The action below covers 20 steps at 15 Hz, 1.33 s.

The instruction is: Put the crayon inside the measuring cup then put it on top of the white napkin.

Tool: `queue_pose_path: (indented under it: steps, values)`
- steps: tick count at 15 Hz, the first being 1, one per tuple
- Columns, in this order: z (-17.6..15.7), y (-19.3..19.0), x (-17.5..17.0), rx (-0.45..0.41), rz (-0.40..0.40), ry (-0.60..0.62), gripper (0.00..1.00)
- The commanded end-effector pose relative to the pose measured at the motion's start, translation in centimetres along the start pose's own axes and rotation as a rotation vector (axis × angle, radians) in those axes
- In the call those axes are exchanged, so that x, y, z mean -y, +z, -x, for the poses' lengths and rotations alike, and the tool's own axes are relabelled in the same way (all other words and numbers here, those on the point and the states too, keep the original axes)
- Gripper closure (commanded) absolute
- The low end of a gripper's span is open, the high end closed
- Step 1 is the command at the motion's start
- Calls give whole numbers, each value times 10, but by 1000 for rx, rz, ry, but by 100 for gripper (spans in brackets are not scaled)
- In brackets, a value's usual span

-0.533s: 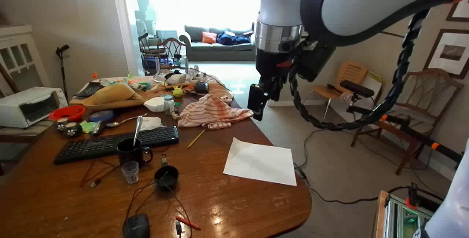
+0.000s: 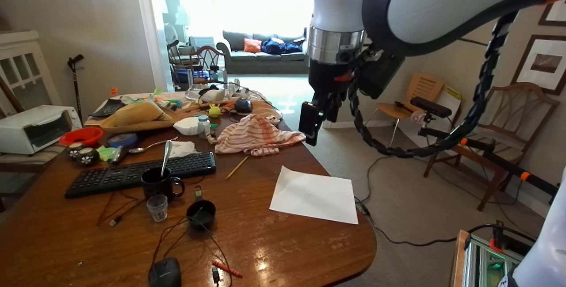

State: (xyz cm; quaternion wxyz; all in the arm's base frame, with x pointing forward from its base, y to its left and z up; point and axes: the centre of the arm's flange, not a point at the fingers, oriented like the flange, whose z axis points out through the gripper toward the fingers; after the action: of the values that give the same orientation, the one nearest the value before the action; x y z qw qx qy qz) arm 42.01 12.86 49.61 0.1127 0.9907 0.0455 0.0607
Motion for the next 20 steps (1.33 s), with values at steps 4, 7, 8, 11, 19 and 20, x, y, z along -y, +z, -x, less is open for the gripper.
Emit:
queue_pose_path:
  steps: [4, 7, 8, 11, 19, 20]
  values:
    - [0, 0, 0, 0, 0, 0, 0]
    - [-1, 4, 1, 3, -4, -4, 0]
    - [-5, 14, 3, -13, -27, -19, 0]
    - [-14, 34, 14, -10, -71, -78, 0]
    - [-45, 108, 28, 46, -245, -120, 0]
    - [-48, 119, 35, 58, -242, -124, 0]
